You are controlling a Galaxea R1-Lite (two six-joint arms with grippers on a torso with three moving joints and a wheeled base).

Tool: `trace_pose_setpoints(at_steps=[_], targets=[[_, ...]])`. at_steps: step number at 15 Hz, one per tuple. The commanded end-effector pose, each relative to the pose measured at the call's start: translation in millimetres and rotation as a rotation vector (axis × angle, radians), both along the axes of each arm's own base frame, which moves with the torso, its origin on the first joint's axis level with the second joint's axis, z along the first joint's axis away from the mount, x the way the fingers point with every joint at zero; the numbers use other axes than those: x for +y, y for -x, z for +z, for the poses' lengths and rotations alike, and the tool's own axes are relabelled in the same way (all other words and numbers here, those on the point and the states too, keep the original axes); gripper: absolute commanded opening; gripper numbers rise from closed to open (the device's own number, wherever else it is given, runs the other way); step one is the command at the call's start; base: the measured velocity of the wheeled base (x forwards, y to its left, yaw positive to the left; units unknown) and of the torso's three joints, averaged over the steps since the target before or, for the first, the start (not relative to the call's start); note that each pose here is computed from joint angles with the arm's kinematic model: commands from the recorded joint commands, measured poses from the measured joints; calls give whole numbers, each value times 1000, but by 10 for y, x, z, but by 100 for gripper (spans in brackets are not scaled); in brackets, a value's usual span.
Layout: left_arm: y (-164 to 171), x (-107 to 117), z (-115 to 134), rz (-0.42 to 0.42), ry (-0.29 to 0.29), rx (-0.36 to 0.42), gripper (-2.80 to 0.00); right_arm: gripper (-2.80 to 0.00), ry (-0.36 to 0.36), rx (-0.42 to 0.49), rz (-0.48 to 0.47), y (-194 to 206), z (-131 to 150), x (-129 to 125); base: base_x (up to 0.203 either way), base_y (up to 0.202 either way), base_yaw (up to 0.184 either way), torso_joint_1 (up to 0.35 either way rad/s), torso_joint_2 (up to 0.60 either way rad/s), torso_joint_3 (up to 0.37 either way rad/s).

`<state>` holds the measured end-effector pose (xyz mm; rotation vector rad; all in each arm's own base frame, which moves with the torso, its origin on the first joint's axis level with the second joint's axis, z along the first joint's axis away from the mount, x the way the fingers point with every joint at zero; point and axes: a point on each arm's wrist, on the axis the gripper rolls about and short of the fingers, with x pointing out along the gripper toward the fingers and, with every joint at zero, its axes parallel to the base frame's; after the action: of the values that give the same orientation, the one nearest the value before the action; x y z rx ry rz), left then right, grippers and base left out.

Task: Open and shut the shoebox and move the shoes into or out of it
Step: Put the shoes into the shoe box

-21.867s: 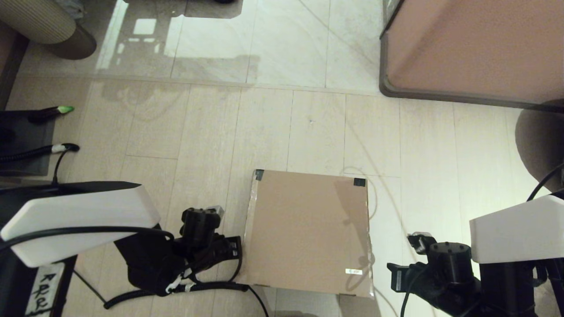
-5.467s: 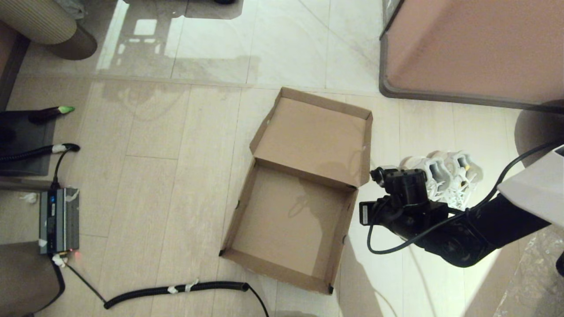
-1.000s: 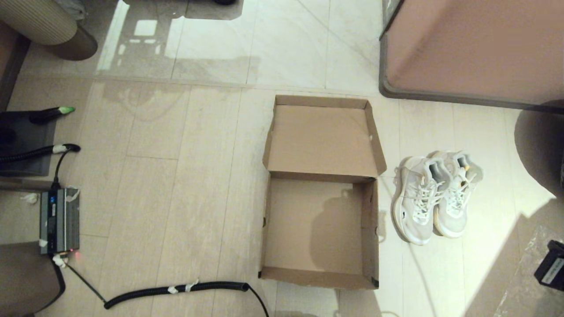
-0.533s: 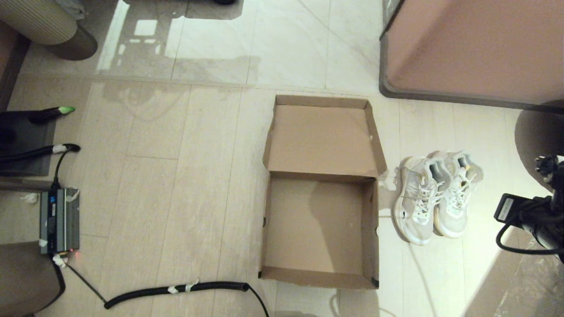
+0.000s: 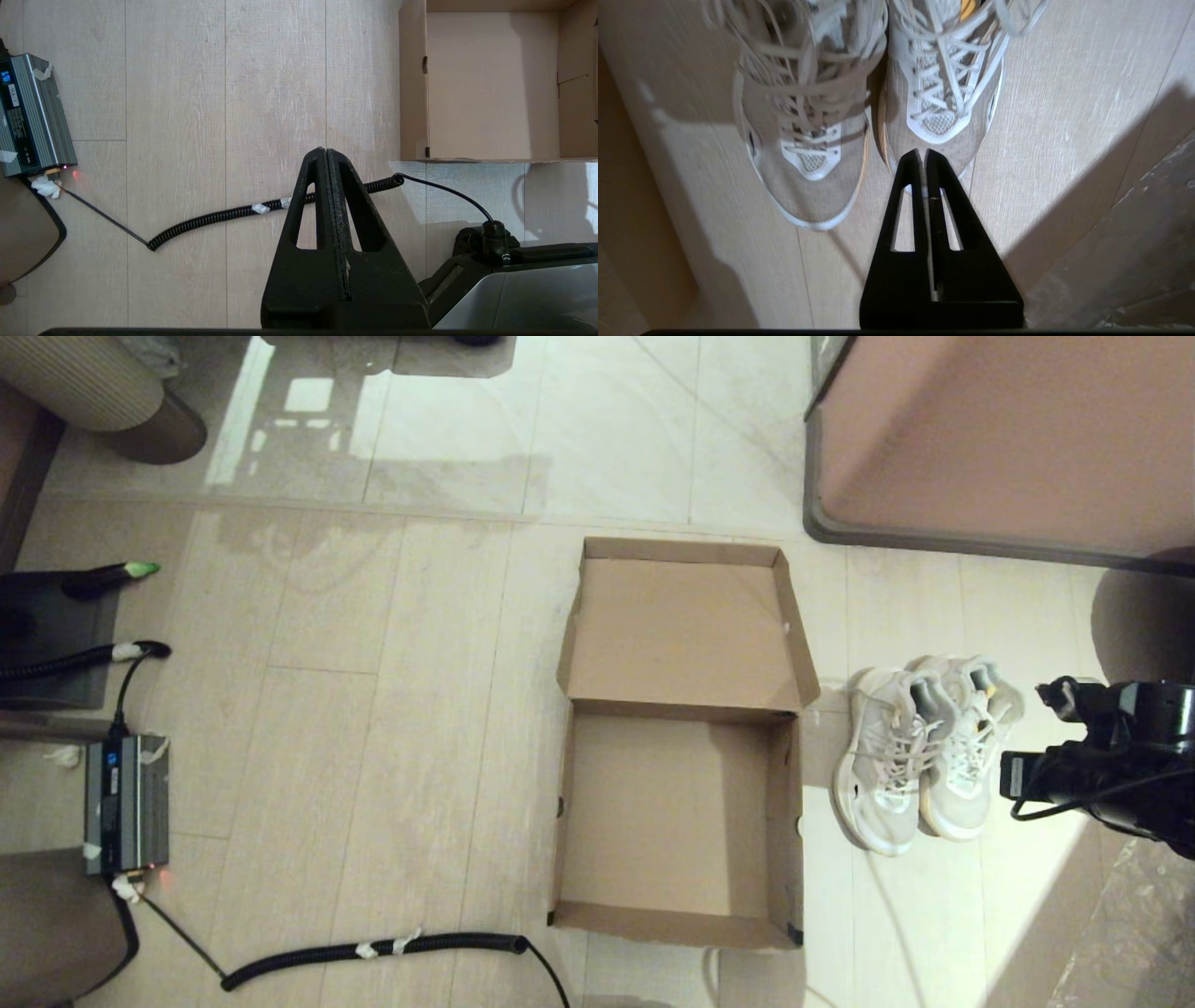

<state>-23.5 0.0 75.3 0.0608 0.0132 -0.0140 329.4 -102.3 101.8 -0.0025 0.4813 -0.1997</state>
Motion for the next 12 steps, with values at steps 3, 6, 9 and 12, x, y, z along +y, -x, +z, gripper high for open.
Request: trace_pose_setpoints(at_steps=[3, 6, 9, 12], targets=[[1, 0, -1, 0, -1, -1, -280, 0, 3, 1, 50, -214, 10, 55, 0, 0, 0, 0, 0, 0], [1, 0, -1, 0, 0, -1, -280, 0, 24, -76, 67, -484, 142, 46, 0, 0, 0, 0, 0, 0], [1, 0, -1, 0, -1, -1, -280, 0, 36, -94, 78, -727, 56, 51, 0, 0, 0, 0, 0, 0], [1, 0, -1, 0, -1, -1, -280, 0, 44, -107, 85, -910, -95, 16, 0, 0, 0, 0, 0, 0]])
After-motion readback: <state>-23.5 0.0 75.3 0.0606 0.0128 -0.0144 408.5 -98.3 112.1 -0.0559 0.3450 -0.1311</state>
